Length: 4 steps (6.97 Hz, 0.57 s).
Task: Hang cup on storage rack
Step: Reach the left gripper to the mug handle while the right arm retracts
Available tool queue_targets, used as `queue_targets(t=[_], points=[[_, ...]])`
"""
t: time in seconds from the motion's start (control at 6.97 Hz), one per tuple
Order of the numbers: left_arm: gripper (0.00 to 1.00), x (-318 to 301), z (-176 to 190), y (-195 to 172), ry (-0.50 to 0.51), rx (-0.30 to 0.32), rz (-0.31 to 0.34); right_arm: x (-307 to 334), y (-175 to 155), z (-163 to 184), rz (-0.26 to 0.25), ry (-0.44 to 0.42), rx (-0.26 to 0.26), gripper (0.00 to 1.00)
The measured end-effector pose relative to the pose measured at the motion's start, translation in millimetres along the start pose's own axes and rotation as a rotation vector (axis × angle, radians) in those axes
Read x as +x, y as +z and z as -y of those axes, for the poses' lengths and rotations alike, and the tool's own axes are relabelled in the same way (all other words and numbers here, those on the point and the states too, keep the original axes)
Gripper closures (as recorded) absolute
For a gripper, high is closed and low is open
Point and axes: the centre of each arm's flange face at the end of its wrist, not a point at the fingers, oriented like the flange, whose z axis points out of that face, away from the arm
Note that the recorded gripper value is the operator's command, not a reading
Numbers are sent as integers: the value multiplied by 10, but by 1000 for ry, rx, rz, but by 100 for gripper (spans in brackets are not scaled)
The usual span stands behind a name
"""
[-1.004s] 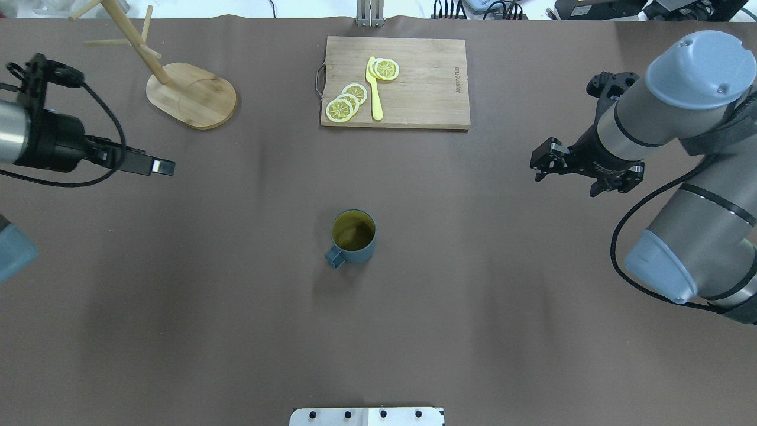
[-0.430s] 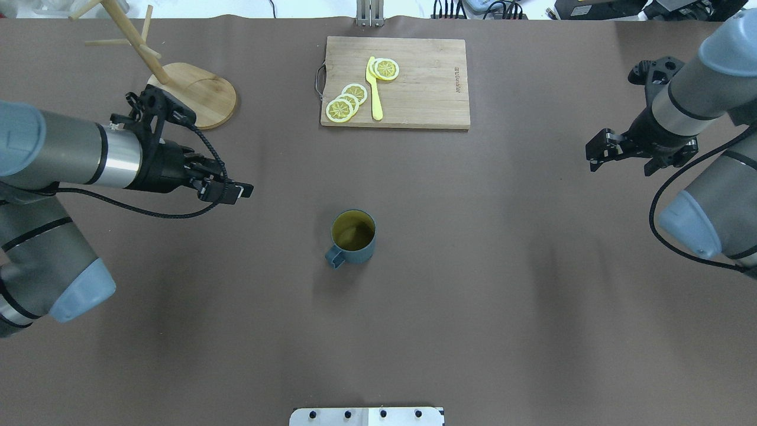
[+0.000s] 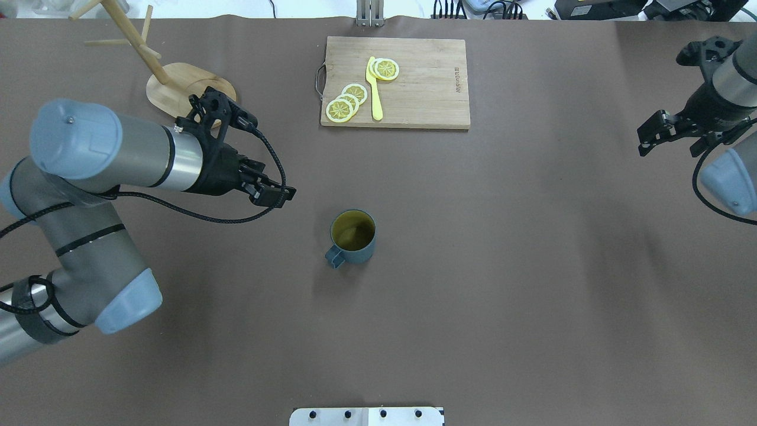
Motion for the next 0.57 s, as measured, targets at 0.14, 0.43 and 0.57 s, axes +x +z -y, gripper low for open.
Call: queue_targets(t=[0.14,0.43,0.57], points=[[16,216,-108,145,14,5,11,251,-13,87,8,-15,-8,0],[16,555,-334,343,29,-16,-7,615,-35,191,25,-30,-18,0],[18,705,-449,430,38,-26,-13,739,-42,218,35,-35,-22,0]])
